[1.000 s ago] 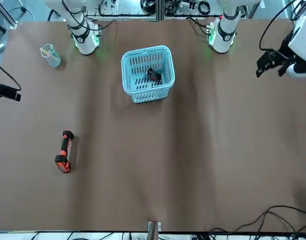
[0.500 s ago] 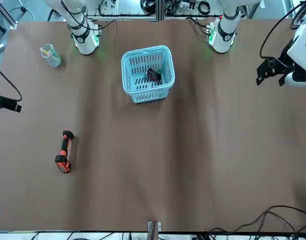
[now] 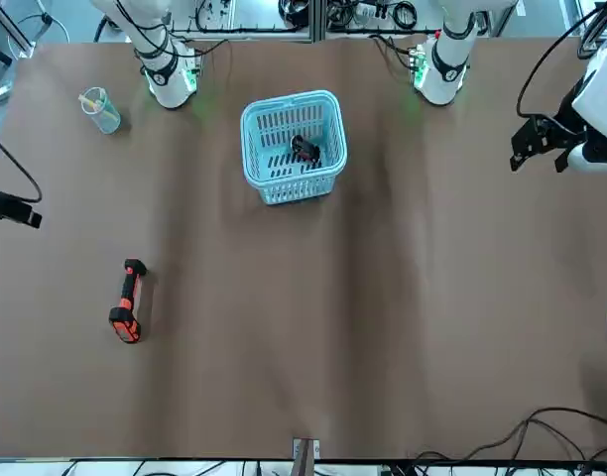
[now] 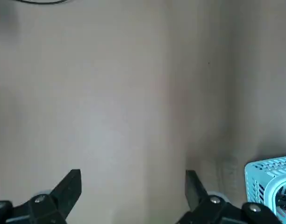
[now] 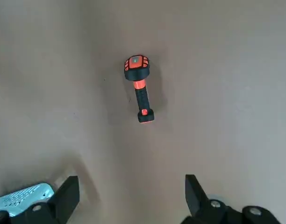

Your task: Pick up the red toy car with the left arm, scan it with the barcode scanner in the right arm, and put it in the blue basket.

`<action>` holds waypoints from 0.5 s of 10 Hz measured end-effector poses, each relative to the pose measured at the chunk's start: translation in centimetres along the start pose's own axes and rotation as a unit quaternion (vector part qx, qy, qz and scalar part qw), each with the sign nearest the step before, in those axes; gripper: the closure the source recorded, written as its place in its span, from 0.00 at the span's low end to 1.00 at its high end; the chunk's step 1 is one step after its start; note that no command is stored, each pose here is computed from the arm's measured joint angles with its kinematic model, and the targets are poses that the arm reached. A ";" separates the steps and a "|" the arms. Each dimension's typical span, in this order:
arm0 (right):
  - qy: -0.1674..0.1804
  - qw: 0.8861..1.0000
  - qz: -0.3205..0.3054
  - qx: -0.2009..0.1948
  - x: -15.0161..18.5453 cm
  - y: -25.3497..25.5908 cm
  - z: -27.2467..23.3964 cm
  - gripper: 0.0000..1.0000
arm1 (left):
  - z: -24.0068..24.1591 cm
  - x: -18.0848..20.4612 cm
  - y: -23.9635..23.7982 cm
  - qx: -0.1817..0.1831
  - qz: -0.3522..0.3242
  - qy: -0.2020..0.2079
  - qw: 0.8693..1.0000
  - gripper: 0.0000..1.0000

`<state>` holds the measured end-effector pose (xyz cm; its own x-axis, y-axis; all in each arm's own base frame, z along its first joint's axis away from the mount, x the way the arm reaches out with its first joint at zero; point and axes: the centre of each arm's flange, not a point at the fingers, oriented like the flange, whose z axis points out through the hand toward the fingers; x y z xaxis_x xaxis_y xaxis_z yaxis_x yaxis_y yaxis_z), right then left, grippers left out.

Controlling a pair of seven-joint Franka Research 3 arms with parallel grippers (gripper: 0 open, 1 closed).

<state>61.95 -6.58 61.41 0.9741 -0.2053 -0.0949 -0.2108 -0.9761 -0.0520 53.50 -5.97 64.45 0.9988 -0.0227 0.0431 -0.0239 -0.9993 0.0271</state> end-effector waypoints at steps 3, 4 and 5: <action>0.036 0.999 -0.003 0.004 -0.5 -0.5 0.5 0.00 | 0.0 0.0 0.0 0.000 0.000 0.000 1.000 0.02; 0.039 0.999 -0.008 0.003 -1.5 -1.1 1.0 0.00 | 0.0 0.0 0.0 0.000 0.000 0.000 1.000 0.02; 0.038 0.999 -0.009 0.002 -2.3 -1.4 1.2 0.00 | 0.1 0.0 0.0 0.000 0.000 0.000 1.000 0.02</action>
<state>59.87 -4.69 60.53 0.9812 -0.1921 -0.0186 -0.1929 -0.9796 -0.0561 53.54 -5.93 64.40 0.9989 -0.0218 0.0422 -0.0230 -0.9994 0.0271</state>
